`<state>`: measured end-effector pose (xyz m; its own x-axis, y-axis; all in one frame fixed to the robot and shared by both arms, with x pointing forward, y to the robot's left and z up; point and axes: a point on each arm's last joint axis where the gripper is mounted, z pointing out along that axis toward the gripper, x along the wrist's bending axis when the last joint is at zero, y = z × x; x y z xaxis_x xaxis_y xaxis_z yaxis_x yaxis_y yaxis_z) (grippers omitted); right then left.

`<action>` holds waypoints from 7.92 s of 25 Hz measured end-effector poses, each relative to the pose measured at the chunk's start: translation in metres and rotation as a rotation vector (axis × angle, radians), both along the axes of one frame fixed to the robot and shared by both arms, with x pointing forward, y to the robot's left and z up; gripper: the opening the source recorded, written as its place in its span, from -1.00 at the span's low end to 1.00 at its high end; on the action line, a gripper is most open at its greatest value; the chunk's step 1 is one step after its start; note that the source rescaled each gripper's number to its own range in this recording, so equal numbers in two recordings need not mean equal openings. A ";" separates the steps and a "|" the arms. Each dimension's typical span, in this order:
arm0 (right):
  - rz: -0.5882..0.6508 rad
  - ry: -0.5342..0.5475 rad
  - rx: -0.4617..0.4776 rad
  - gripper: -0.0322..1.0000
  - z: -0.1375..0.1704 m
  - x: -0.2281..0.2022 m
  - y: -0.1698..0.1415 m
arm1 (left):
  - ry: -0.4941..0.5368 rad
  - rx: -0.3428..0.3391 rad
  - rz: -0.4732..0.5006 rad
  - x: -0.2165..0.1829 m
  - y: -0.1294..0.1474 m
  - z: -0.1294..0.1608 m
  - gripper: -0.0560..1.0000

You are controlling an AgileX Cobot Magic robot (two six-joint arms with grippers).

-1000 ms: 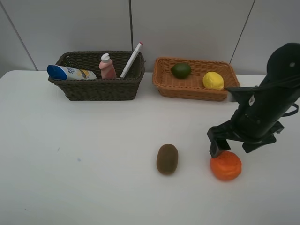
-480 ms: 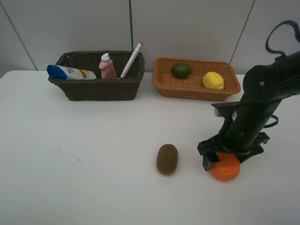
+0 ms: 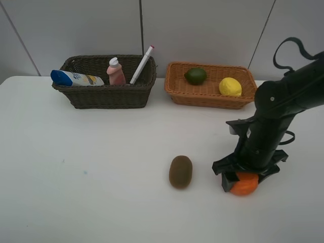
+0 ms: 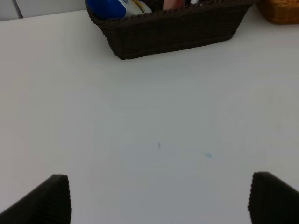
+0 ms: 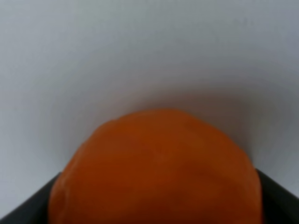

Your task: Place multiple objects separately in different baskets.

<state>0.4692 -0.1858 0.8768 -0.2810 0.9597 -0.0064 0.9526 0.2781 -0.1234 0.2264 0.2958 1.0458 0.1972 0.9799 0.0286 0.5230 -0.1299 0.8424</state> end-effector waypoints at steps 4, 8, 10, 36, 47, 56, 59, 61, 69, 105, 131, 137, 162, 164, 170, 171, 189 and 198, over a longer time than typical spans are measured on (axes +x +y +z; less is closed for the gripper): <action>0.000 0.006 -0.003 -0.02 0.000 -0.001 0.000 | 0.000 0.000 0.000 0.000 0.000 0.000 1.00; 0.017 -0.038 0.005 -0.02 0.021 0.002 0.000 | 0.000 0.000 0.000 0.000 0.000 0.000 1.00; 0.035 -0.113 0.022 -0.02 0.046 0.013 0.003 | 0.000 0.000 0.000 0.000 0.000 0.000 1.00; -0.090 -0.430 0.092 0.90 0.094 0.265 0.011 | 0.000 0.000 0.000 0.000 0.000 0.000 1.00; -0.101 -0.407 0.177 0.91 0.158 0.220 0.025 | 0.000 0.000 0.000 0.000 0.000 0.000 1.00; 0.062 -0.140 0.103 0.91 0.130 0.098 0.075 | 0.000 0.000 0.000 0.000 0.000 0.000 1.00; 0.144 -0.027 0.049 0.91 0.103 0.061 0.092 | 0.000 0.000 0.000 0.000 0.000 0.000 1.00; 0.191 0.023 0.021 0.91 0.086 0.040 0.100 | 0.000 0.000 0.000 0.000 0.000 0.000 1.00; 0.196 -0.016 0.083 0.91 0.054 0.013 0.116 | 0.000 0.000 0.000 0.000 0.000 0.000 1.00; 0.056 -0.041 0.074 -0.93 -0.005 0.020 0.120 | 0.000 0.000 0.000 0.000 0.000 0.000 1.00; -0.110 -0.446 0.074 -0.05 0.090 0.237 0.010 | 0.000 0.000 0.000 0.000 0.000 0.000 1.00; -0.095 -0.463 0.034 0.93 0.092 0.239 0.004 | 0.000 0.000 0.000 0.000 0.000 0.000 1.00; -0.476 -0.493 -0.041 1.00 0.213 0.027 -0.152 | 0.000 0.000 0.000 0.000 0.000 0.000 1.00; -0.475 -0.588 -0.030 1.00 0.221 -0.021 -0.146 | 0.000 0.000 0.000 0.000 0.000 0.000 1.00; -0.464 -0.923 0.008 1.00 0.225 -0.135 -0.133 | 0.000 0.000 0.000 0.000 0.000 0.000 1.00; -0.461 -0.976 0.011 1.00 0.222 -0.152 -0.131 | 0.000 0.000 0.000 0.000 0.000 0.000 1.00; -0.393 -1.240 0.028 1.00 0.180 -0.240 -0.120 | 0.000 0.000 0.000 0.000 0.000 0.000 1.00; -0.392 -1.244 0.025 1.00 0.180 -0.239 -0.120 | 0.000 0.000 0.000 0.000 0.000 0.000 1.00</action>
